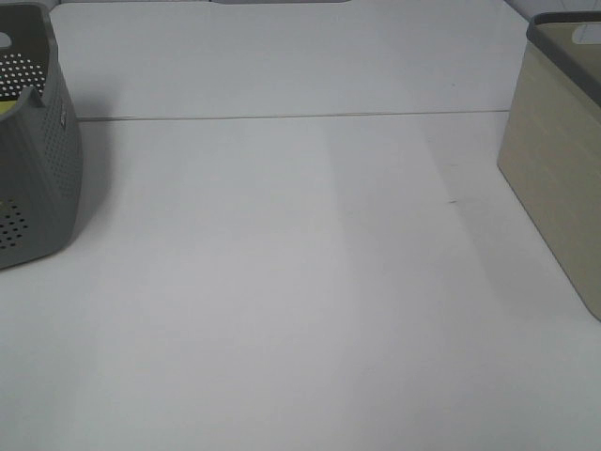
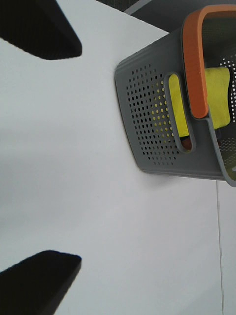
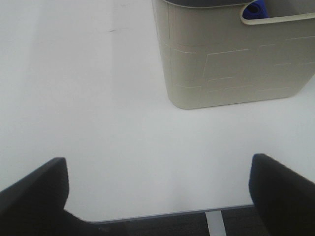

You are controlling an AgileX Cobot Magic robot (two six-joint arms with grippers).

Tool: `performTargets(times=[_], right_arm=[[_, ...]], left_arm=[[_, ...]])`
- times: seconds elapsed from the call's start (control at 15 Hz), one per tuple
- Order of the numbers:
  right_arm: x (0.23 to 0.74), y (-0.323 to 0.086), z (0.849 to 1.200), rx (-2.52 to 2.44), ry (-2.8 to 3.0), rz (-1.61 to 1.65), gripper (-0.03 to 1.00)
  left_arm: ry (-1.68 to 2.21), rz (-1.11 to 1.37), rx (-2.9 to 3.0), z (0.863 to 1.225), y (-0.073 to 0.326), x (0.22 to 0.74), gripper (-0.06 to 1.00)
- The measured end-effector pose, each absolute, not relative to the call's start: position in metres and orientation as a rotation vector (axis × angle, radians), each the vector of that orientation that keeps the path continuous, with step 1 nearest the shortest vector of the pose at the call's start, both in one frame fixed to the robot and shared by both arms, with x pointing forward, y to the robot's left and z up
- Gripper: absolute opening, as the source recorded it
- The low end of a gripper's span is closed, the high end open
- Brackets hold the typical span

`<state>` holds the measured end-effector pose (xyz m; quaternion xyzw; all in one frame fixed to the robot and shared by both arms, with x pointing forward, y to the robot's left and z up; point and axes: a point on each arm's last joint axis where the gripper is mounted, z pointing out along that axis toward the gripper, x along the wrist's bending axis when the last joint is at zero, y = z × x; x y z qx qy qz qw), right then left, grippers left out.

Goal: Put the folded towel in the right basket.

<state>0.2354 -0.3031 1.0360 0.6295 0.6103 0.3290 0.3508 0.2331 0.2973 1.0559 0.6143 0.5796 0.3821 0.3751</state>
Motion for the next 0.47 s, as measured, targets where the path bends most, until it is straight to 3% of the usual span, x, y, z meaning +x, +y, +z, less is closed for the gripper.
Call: performTargets(times=[0.47], right_arm=[[0.2354,-0.3031,1.0360,1.630,1.580,0.852,0.95]], left_arm=[[1.484,0.978,1.572,1.0559,0.2973,0.2331,0.98]])
